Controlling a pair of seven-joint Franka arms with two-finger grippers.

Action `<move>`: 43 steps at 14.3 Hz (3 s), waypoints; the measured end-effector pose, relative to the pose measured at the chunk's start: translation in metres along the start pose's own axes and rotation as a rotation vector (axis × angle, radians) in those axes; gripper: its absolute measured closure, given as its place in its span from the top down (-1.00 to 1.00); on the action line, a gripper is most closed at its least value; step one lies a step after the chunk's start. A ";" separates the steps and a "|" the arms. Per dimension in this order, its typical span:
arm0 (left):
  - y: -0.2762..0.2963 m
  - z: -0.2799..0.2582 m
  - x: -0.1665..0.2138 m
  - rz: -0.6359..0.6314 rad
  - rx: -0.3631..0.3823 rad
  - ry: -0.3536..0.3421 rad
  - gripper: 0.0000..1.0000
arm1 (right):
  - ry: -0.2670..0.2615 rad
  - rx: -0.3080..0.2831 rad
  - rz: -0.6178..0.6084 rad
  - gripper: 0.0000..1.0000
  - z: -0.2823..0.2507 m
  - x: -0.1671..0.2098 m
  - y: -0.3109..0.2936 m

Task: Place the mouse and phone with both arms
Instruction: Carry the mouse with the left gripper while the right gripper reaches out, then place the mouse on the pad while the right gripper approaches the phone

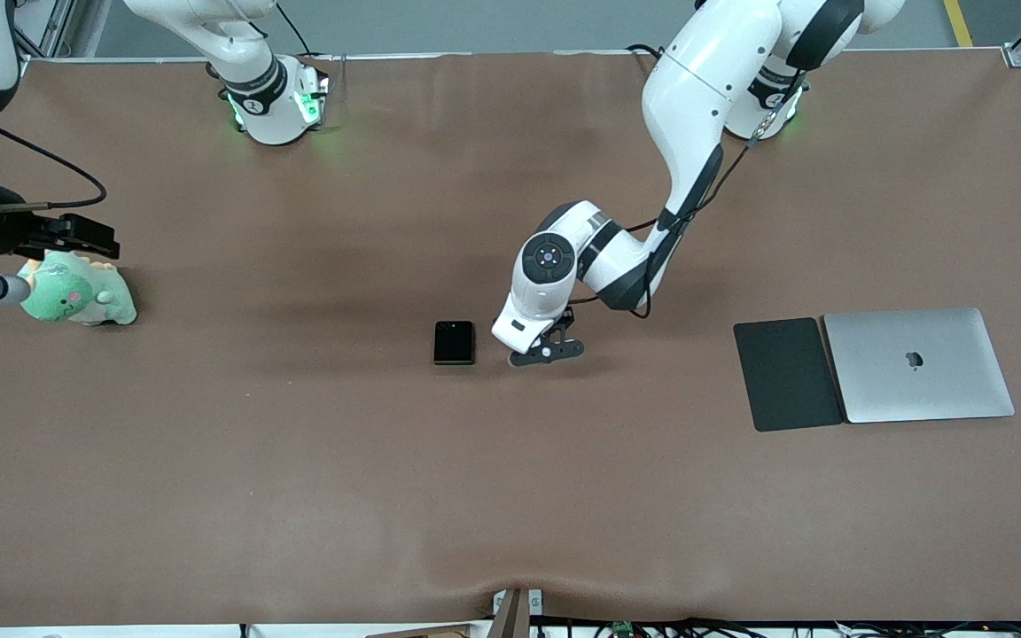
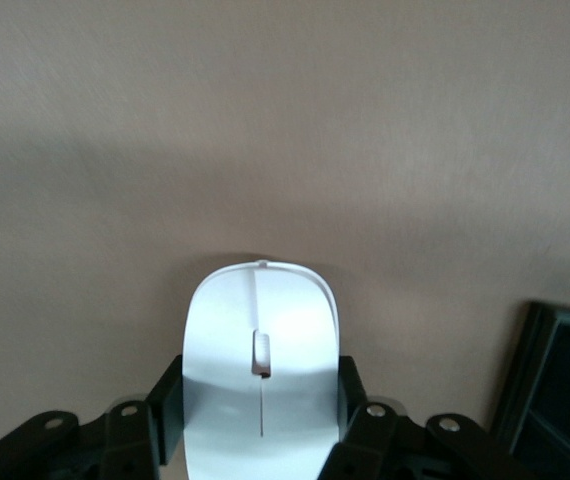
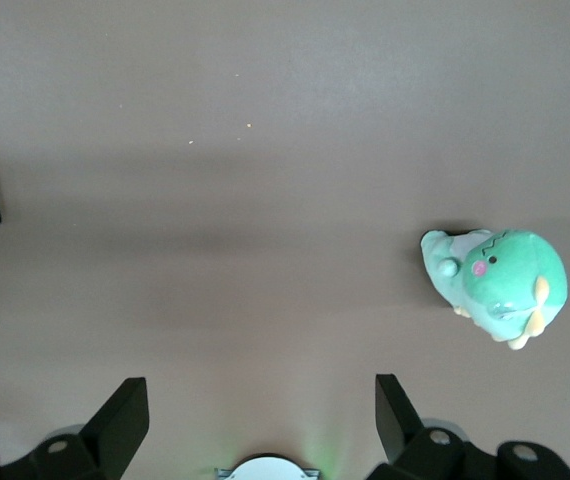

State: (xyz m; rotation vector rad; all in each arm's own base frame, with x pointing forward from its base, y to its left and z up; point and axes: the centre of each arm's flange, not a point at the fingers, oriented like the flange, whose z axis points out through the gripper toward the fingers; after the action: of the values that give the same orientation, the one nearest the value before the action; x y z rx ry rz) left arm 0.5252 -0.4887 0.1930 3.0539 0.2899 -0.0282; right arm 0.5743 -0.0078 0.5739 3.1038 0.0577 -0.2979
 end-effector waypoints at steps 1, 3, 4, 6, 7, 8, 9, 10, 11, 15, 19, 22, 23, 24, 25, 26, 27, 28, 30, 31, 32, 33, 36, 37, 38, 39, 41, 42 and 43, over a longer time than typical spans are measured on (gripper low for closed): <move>-0.005 -0.009 0.008 -0.008 -0.002 0.005 0.22 | 0.007 -0.001 -0.004 1.00 0.001 0.003 0.000; -0.021 -0.036 0.030 -0.016 -0.007 0.019 0.22 | 0.024 -0.003 -0.013 1.00 0.005 0.010 -0.004; -0.034 -0.052 0.043 -0.011 -0.011 0.028 0.22 | 0.026 -0.004 -0.022 1.00 0.008 0.014 -0.009; -0.068 -0.082 0.069 -0.002 -0.015 0.045 0.22 | 0.038 -0.008 -0.042 1.00 0.015 0.024 -0.021; -0.087 -0.094 0.081 0.005 -0.013 0.051 0.22 | 0.038 -0.009 -0.049 1.00 0.019 0.028 -0.025; -0.107 -0.104 0.091 0.015 -0.005 0.050 0.22 | 0.038 -0.010 -0.057 1.00 0.022 0.031 -0.030; -0.128 -0.111 0.101 0.026 0.009 0.040 0.22 | 0.039 -0.012 -0.066 1.00 0.025 0.034 -0.035; -0.148 -0.117 0.109 0.038 0.025 0.025 0.22 | 0.040 -0.013 -0.074 1.00 0.027 0.036 -0.041; -0.168 -0.123 0.118 0.046 0.039 0.009 0.22 | 0.038 -0.015 -0.080 1.00 0.030 0.038 -0.046; -0.255 -0.131 0.156 0.061 0.062 -0.025 0.22 | 0.043 -0.019 -0.038 1.00 0.042 0.048 -0.077; -0.350 -0.116 0.187 0.064 0.059 -0.031 0.22 | 0.022 0.016 -0.006 1.00 0.067 0.061 -0.115; -0.391 -0.089 0.189 0.091 0.065 -0.014 0.22 | 0.004 0.032 -0.012 1.00 0.084 0.070 -0.125; -0.399 -0.080 0.187 0.098 0.071 -0.012 0.22 | 0.004 0.033 -0.023 1.00 0.087 0.071 -0.133; -0.405 -0.071 0.185 0.106 0.077 -0.011 0.22 | 0.003 0.032 -0.033 1.00 0.089 0.071 -0.143; -0.410 -0.062 0.184 0.111 0.080 -0.010 0.22 | 0.003 0.030 -0.035 1.00 0.091 0.070 -0.154; -0.417 -0.055 0.185 0.111 0.081 -0.007 0.22 | 0.006 0.027 -0.034 1.00 0.094 0.070 -0.165; -0.424 -0.048 0.186 0.111 0.081 -0.004 0.22 | 0.006 0.025 -0.035 1.00 0.096 0.070 -0.174; -0.430 -0.042 0.188 0.113 0.081 -0.002 0.22 | 0.003 0.022 -0.039 1.00 0.099 0.069 -0.183; -0.435 -0.034 0.188 0.112 0.079 -0.004 0.22 | -0.004 0.017 -0.051 1.00 0.106 0.069 -0.195; -0.434 -0.033 0.188 0.113 0.079 -0.005 0.22 | -0.008 0.019 -0.048 1.00 0.110 0.070 -0.200; -0.432 -0.033 0.188 0.116 0.078 -0.005 0.22 | -0.011 0.030 -0.034 1.00 0.114 0.071 -0.206; -0.431 -0.033 0.188 0.118 0.078 -0.005 0.22 | -0.010 0.043 -0.014 1.00 0.117 0.072 -0.213; -0.431 -0.032 0.187 0.119 0.078 -0.007 0.22 | -0.004 0.082 0.020 1.00 0.134 0.076 -0.244; -0.431 -0.031 0.187 0.119 0.078 -0.008 0.22 | -0.003 0.093 0.038 1.00 0.141 0.078 -0.255; -0.431 -0.030 0.187 0.119 0.078 -0.010 0.22 | 0.002 0.097 0.058 1.00 0.148 0.079 -0.266; -0.432 -0.028 0.186 0.119 0.079 -0.013 0.22 | 0.006 0.096 0.070 1.00 0.156 0.080 -0.278; -0.432 -0.025 0.185 0.119 0.079 -0.019 0.32 | 0.008 0.090 0.069 1.00 0.176 0.080 -0.302; -0.432 -0.024 0.185 0.119 0.079 -0.021 0.45 | 0.006 0.086 0.061 1.00 0.186 0.081 -0.312; -0.432 -0.023 0.185 0.119 0.079 -0.021 0.71 | 0.007 0.084 0.056 1.00 0.195 0.082 -0.320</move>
State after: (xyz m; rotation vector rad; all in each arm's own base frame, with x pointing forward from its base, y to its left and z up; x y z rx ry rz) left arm 0.6258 -0.0293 0.1805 3.1409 0.1082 -0.0657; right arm 0.6048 0.3099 0.3608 3.1835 -0.0424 -0.2949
